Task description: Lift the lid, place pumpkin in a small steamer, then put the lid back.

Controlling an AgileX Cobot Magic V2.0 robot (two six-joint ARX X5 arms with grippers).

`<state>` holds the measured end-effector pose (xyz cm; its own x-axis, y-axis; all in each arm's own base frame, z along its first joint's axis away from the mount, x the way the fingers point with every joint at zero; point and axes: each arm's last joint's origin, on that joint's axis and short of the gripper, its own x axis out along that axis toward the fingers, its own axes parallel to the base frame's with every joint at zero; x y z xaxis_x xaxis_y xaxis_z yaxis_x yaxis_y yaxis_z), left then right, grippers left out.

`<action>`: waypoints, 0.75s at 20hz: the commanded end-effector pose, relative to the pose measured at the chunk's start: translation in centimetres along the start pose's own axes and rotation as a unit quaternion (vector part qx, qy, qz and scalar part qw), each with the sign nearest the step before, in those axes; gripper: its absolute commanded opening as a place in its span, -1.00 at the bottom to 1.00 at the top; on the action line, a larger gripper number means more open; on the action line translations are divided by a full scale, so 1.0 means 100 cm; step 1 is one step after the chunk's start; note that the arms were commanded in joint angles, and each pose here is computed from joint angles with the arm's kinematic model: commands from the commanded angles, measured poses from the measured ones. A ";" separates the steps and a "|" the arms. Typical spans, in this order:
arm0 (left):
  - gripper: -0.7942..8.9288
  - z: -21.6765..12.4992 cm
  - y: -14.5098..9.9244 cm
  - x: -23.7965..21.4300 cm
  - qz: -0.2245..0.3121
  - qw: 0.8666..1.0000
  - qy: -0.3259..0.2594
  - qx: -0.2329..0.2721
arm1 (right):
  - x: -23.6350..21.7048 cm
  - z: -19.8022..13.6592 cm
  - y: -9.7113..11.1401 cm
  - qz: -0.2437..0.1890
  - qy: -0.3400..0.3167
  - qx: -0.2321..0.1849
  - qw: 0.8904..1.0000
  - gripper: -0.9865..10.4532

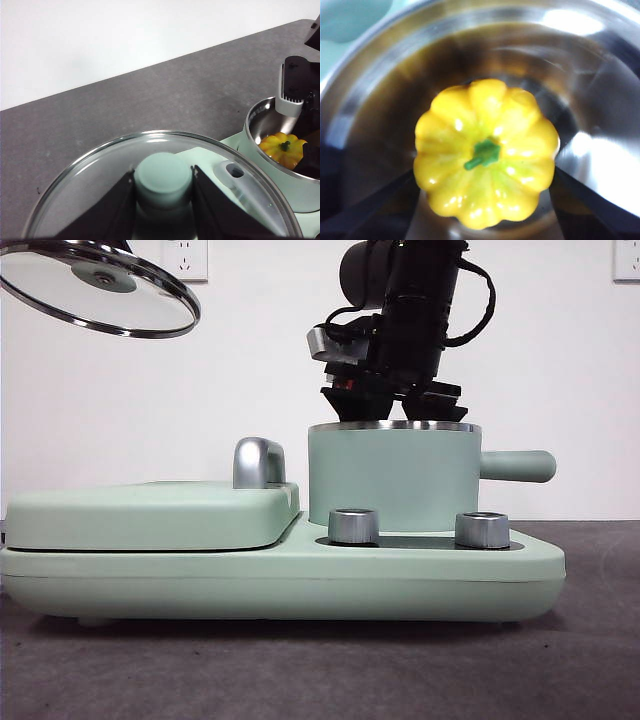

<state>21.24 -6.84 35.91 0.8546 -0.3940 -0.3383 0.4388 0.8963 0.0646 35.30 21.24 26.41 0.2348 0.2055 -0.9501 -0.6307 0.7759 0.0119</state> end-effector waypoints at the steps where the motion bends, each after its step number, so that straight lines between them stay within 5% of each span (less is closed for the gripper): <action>1: -0.80 0.007 0.000 -0.002 0.001 1.000 -0.020 0.002 | 0.008 0.005 0.003 0.004 0.005 -0.009 1.000 -0.07; 9: -0.80 0.007 0.000 -0.002 0.001 1.000 -0.020 0.001 | -0.049 0.016 0.004 0.000 -0.023 0.023 0.999 -0.07; 15: -0.80 0.007 0.000 -0.002 0.001 1.000 -0.020 0.001 | -0.093 -0.009 0.013 0.041 -0.095 0.015 0.995 -0.24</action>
<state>21.24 -6.84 35.91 0.8545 -0.3939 -0.3386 0.4387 0.8964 0.0642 31.46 19.44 35.13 0.3245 0.3741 -0.8687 -0.6354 0.7666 0.0928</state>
